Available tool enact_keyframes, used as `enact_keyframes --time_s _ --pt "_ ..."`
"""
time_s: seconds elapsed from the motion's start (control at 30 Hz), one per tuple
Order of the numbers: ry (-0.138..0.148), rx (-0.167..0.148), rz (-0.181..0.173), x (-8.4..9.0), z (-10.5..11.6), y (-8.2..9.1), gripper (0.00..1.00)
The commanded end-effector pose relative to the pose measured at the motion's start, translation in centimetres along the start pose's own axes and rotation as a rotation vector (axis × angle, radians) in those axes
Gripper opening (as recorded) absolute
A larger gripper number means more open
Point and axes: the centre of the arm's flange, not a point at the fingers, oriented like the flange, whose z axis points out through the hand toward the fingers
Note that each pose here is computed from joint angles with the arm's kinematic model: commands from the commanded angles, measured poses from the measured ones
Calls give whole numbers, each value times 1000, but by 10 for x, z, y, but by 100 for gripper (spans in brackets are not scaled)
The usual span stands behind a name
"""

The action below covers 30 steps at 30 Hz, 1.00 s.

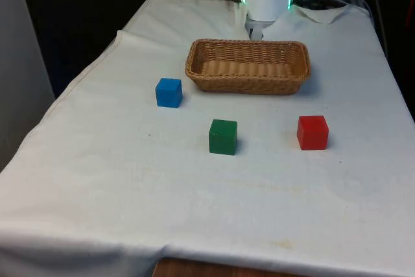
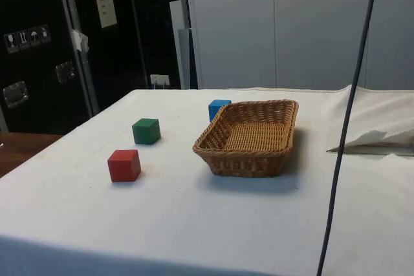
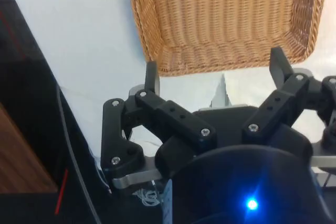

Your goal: Pick up exactly two blocks and place them into the basket.

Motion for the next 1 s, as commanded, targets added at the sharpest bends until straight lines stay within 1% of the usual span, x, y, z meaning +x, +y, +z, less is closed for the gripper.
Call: enact_keyframes --time_s 0.0,0.1,0.2,0.23,0.27,0.33,0.37,0.5,0.53,0.57,0.63,0.67,0.7,0.77,0.83,0.87,0.9,0.93,0.97 --pt "0 2 0 5 1 0 100" --pt "3 -2 -3 13 4 -1 100" --pt "1 -7 -5 24 8 -3 100" --pt "7 -15 -4 23 6 -3 100" --pt "1 -9 -6 27 8 -4 100" --pt "1 -11 -6 34 11 -5 100" --pt "0 -14 -8 41 14 -6 100" --pt "-7 -24 -11 56 28 -9 100" --pt "-3 -31 -9 54 25 -9 100" --pt "-9 -28 -11 60 32 -10 100" --pt "-9 -35 -12 67 39 -12 100" --pt "-9 -39 -11 70 42 -12 100" --pt "-8 -48 -11 78 50 -14 100" --pt "-6 -57 -13 85 55 -16 100" --pt "1 -64 -16 92 60 -17 100" --pt "-2 -67 -15 89 57 -17 100" --pt "3 -67 -17 95 63 -18 100" --pt "10 -74 -19 100 69 -18 100" --pt "13 -77 -21 102 72 -19 100"
